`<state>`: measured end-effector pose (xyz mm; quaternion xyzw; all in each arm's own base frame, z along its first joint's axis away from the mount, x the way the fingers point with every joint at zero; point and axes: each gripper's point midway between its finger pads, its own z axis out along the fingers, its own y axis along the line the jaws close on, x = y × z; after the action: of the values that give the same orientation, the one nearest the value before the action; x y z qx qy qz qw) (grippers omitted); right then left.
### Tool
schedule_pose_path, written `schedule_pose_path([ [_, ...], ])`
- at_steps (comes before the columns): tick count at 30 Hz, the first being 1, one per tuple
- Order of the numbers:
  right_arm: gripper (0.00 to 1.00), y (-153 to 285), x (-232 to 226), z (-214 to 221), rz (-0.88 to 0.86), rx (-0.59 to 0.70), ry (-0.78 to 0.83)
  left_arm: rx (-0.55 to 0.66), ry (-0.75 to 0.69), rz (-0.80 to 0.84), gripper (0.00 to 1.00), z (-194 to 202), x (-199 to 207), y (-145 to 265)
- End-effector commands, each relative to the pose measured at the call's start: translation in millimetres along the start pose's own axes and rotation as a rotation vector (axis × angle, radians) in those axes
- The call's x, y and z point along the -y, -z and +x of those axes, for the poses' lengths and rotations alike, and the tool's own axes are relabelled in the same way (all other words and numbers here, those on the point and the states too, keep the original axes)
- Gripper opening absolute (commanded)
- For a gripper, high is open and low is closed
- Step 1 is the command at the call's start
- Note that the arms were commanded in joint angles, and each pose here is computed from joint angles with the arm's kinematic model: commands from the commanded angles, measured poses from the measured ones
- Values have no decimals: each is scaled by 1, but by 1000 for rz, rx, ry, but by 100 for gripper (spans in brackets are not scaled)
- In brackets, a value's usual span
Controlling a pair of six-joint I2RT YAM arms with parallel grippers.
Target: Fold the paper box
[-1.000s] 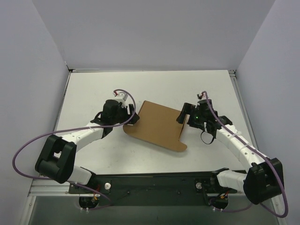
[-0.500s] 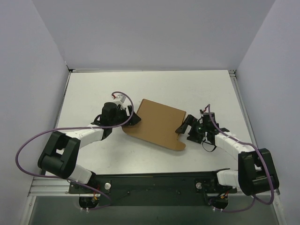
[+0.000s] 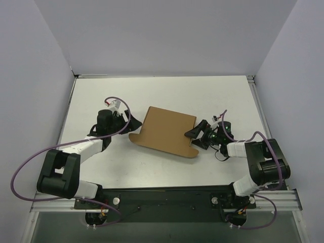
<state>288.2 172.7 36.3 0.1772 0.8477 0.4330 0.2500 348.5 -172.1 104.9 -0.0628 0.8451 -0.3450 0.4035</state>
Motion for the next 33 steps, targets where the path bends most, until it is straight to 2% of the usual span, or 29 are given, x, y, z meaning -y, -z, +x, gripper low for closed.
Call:
schedule_pose_path([
  [1, 84, -4, 30, 12, 88, -16, -22, -4, 27, 59, 81, 1, -1, -1],
  [4, 85, -5, 37, 12, 139, -26, 9, -25, 16, 126, 76, 7, 9, -10],
  [10, 86, -15, 40, 18, 179, -55, 15, -76, -24, 159, 74, 27, 20, -25],
  [14, 86, -24, 37, 24, 180, -82, 22, -108, -37, 168, 65, 41, 25, -27],
  [17, 84, -28, 38, 28, 174, -94, 17, -95, -45, 171, 63, 40, 27, -22],
  [20, 70, -28, 40, 28, 170, -95, -5, -69, -39, 161, 64, 34, 23, -13],
  [21, 58, -27, 41, 28, 170, -95, -7, -54, -32, 165, 68, 31, 23, -9],
  [24, 43, -23, 46, 27, 169, -88, -24, -11, -3, 158, 76, 21, 18, 2],
  [33, 23, -15, 38, 25, 45, -77, -46, 86, 34, 143, 84, -12, 10, 36],
])
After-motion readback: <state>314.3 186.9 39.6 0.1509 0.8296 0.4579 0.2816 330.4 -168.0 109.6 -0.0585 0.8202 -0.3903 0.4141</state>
